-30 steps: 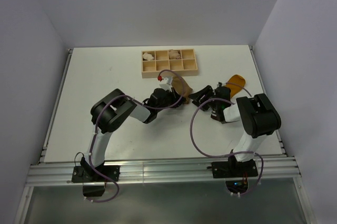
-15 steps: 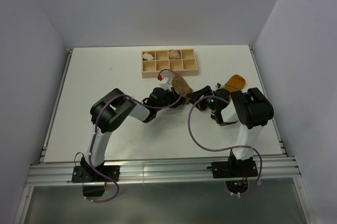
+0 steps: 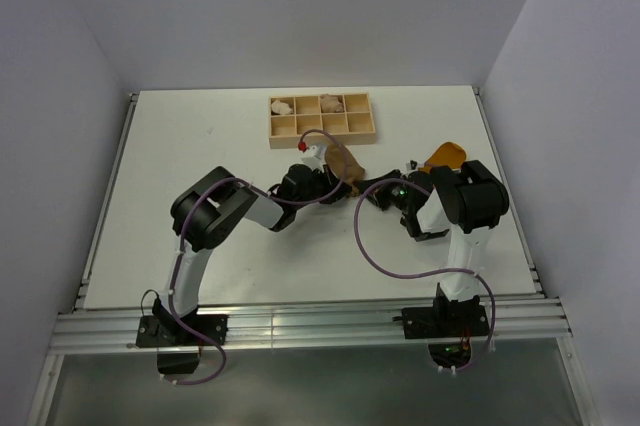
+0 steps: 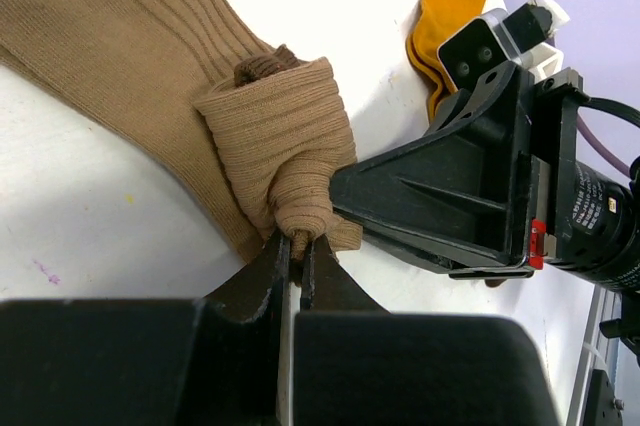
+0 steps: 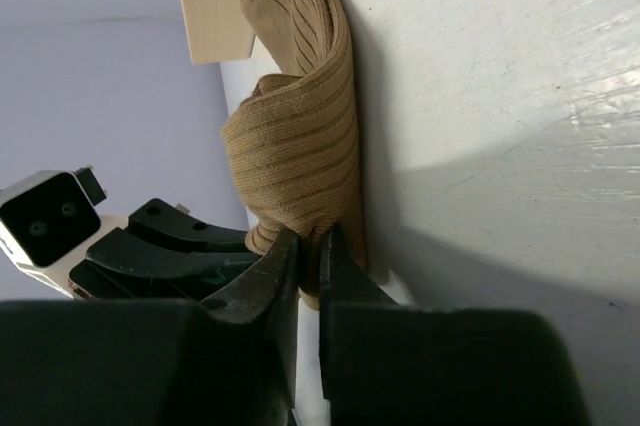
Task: Roll the socks
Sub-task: Roll the sock at the center of the board.
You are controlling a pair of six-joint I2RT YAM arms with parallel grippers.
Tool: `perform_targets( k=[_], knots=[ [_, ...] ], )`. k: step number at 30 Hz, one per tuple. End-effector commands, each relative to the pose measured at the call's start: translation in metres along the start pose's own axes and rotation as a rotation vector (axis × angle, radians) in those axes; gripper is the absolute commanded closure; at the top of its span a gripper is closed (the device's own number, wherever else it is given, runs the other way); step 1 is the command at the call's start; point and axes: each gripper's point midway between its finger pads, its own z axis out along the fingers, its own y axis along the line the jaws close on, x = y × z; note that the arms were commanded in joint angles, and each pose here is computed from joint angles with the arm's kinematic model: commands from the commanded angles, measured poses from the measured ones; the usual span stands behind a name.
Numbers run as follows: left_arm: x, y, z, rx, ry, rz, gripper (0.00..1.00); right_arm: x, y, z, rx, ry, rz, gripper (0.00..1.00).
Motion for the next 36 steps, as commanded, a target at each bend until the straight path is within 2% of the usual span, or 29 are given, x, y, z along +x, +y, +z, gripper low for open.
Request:
perform_targets(
  k=[1,2,3,5,6,9,12,17,24,27,32,36],
  knots=[
    [0.036,0.011,-0.007,-0.031,0.116,-0.012,0.96,0.009,0.012,0.003,-0.02,0.038,-0.035,0.98],
    [0.035,0.011,-0.008,-0.036,0.114,-0.009,0.93,0.008,0.009,0.003,-0.006,0.036,-0.063,1.0],
    [0.034,0.012,-0.009,-0.05,0.105,-0.003,0.84,0.007,0.008,0.004,0.005,0.035,-0.073,1.0],
    [0.028,0.012,-0.014,-0.061,0.093,0.009,0.78,0.008,0.004,0.003,0.035,0.044,-0.083,1.0],
    [0.028,0.013,-0.017,-0.071,0.091,0.013,0.67,0.007,0.004,0.004,0.042,0.044,-0.085,1.0],
    [0.006,0.014,-0.026,-0.101,0.038,0.042,0.51,0.008,-0.002,0.004,0.085,0.06,-0.096,1.0],
    [-0.016,0.024,-0.033,-0.145,-0.015,0.05,0.46,0.008,-0.006,0.003,0.124,0.074,-0.119,1.0],
    [-0.055,0.027,-0.041,-0.174,-0.102,0.092,0.47,0.011,-0.013,-0.001,0.196,0.12,-0.171,1.0],
    [-0.098,0.033,-0.025,-0.192,-0.164,0.146,0.55,0.018,-0.016,-0.006,0.263,0.213,-0.261,1.0],
    [-0.111,0.03,-0.014,-0.184,-0.175,0.186,0.55,0.026,-0.022,-0.011,0.288,0.27,-0.275,1.0],
    [-0.111,0.033,0.009,-0.174,-0.138,0.225,0.55,0.034,-0.026,-0.015,0.284,0.325,-0.289,1.0],
    [-0.098,0.042,0.023,-0.171,-0.091,0.223,0.56,0.033,-0.025,-0.016,0.293,0.32,-0.3,1.0]
  ],
)
